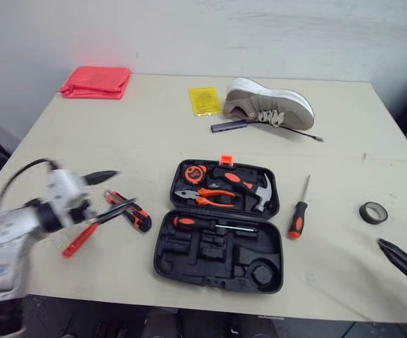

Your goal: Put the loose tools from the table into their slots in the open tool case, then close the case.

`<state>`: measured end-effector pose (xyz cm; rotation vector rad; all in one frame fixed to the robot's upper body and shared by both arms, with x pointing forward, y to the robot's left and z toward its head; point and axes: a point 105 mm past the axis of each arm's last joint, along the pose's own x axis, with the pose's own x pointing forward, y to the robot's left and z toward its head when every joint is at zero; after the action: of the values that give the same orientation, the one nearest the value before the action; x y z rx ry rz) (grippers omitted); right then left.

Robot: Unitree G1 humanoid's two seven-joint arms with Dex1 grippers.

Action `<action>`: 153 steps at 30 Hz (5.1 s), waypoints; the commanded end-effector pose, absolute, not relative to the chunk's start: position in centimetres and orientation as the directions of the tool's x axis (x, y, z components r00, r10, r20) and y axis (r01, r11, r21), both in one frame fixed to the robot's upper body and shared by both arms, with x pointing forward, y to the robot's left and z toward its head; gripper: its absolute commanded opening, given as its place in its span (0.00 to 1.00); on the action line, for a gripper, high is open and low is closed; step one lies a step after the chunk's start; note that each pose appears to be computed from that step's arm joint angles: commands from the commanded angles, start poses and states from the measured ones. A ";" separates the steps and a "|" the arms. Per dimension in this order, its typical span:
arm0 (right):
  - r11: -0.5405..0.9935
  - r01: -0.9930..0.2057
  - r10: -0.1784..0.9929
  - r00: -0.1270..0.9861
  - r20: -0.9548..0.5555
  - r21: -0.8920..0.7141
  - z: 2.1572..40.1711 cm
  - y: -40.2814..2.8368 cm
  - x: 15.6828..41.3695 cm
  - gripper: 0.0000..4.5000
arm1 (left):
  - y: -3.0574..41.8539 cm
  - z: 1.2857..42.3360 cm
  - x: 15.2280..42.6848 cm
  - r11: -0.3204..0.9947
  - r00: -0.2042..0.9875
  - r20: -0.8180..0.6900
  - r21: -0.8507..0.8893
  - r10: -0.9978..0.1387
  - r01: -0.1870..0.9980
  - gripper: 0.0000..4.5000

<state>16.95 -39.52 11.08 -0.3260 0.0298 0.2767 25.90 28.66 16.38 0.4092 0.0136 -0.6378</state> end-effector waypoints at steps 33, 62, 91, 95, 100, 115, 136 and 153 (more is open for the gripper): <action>0.922 -0.377 0.379 0.839 -0.389 0.087 13.4 -22.1 23.5 1.00 | 15.5 20.6 22.1 0.396 0.424 -0.035 0.296 -0.905 0.869 0.99; 0.997 0.054 -0.019 0.887 -0.461 0.063 11.5 -21.2 26.9 0.23 | 11.8 20.7 20.1 0.226 0.257 -0.074 0.289 -0.963 0.930 1.00; 0.152 -0.983 0.665 0.177 -0.726 -0.100 13.0 -11.9 23.6 0.23 | 15.6 18.1 17.1 0.246 0.281 -0.195 0.188 -0.940 0.951 1.00; 0.174 -0.981 0.653 0.183 -0.735 -0.089 12.4 -11.8 23.7 0.23 | 15.6 18.0 17.1 0.248 0.283 -0.200 0.182 -0.938 0.951 1.00; 0.185 -0.980 0.651 0.178 -0.738 -0.073 11.6 -11.6 23.7 0.23 | 15.6 18.0 17.2 0.243 0.279 -0.203 0.185 -0.939 0.952 1.00; 0.167 -0.984 0.637 0.159 -0.754 -0.066 10.8 -11.5 23.4 0.23 | 15.7 18.0 17.3 0.241 0.277 -0.201 0.188 -0.940 0.952 1.00; 0.157 -0.986 0.686 0.155 -0.711 -0.063 16.7 -14.9 25.0 0.72 | 16.4 17.9 17.6 0.249 0.290 -0.200 0.205 -0.936 0.946 1.00; 0.065 -0.968 0.958 0.129 -0.256 -0.242 11.8 -10.0 25.2 0.01 | 16.2 17.8 18.4 0.260 0.303 -0.189 0.221 -0.934 0.940 1.00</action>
<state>25.29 -10.16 11.70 -0.3472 0.0726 1.4404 18.47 16.32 17.54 0.3054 0.0392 -1.2706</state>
